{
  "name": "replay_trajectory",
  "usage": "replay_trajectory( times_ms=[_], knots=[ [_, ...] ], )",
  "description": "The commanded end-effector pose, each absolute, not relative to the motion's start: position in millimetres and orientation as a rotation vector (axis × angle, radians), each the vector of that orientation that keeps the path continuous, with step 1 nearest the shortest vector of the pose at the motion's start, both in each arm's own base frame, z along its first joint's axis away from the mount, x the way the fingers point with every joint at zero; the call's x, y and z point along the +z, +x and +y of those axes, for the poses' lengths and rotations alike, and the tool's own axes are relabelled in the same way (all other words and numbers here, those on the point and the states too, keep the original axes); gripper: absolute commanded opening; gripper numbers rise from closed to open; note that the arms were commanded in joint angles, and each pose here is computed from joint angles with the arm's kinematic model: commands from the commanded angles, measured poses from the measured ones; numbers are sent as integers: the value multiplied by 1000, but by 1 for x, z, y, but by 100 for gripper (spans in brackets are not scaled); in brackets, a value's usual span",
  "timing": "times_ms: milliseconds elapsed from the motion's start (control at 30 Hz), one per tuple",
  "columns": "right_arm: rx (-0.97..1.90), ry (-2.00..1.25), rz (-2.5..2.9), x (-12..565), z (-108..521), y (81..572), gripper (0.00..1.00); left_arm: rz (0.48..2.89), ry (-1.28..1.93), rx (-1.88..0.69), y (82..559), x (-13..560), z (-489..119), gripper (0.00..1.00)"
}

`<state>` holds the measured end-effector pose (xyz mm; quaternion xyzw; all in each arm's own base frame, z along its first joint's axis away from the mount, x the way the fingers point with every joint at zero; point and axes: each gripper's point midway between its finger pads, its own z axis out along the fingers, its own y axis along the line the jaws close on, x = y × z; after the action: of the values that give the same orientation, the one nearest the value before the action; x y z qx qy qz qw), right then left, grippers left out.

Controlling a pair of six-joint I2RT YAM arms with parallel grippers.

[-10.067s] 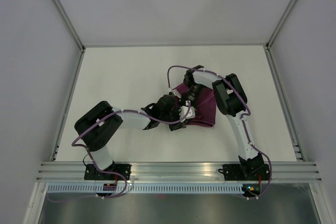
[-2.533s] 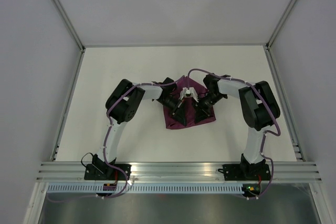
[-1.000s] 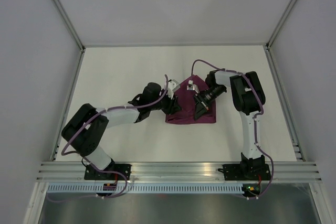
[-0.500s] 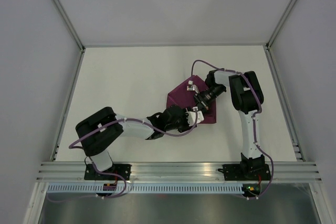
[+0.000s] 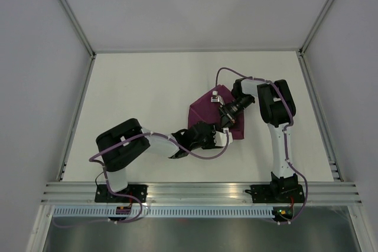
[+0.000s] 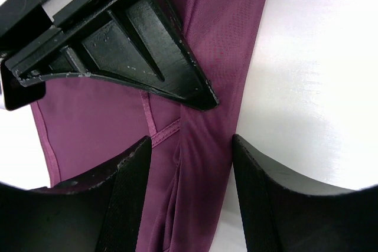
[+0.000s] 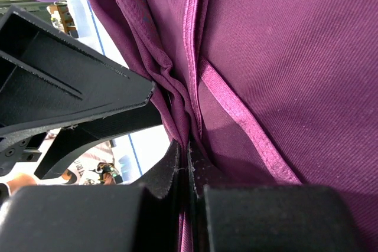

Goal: Fold the napkin, place the utensils inside, and roll it up
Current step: Roll the napkin at the center of the board.

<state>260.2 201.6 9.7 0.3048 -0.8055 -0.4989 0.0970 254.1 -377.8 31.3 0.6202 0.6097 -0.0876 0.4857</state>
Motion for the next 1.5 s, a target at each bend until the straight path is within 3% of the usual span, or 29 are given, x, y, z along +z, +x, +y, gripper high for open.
replay_trajectory(
  times_ms=[0,167,267,600,767,1000,1100,1467],
  knots=[
    [-1232,1202,-2455,-53,172,279,0,1459,1616,-114,259,14,-370,62],
    [-1241,1185,-2449,-54,171,279,0,1502,1729,-111,248,-11,-359,58],
    [-1241,1190,-2448,-54,171,280,0,1531,1786,-130,240,-23,-355,50],
    [-1233,1189,-2448,-54,170,281,0,1632,1899,-281,215,-46,-360,2],
    [-1240,1200,-2455,-52,172,283,1,1734,1928,-405,197,-52,-363,2],
    [-1295,1283,-2571,-13,179,307,37,1849,1914,-629,174,-49,-368,2],
    [-1324,1318,-2665,10,180,325,47,1890,1898,-675,171,-48,-366,2],
    [-1608,1089,-3094,89,124,392,52,2080,1741,-1017,160,-47,-360,2]
  ],
)
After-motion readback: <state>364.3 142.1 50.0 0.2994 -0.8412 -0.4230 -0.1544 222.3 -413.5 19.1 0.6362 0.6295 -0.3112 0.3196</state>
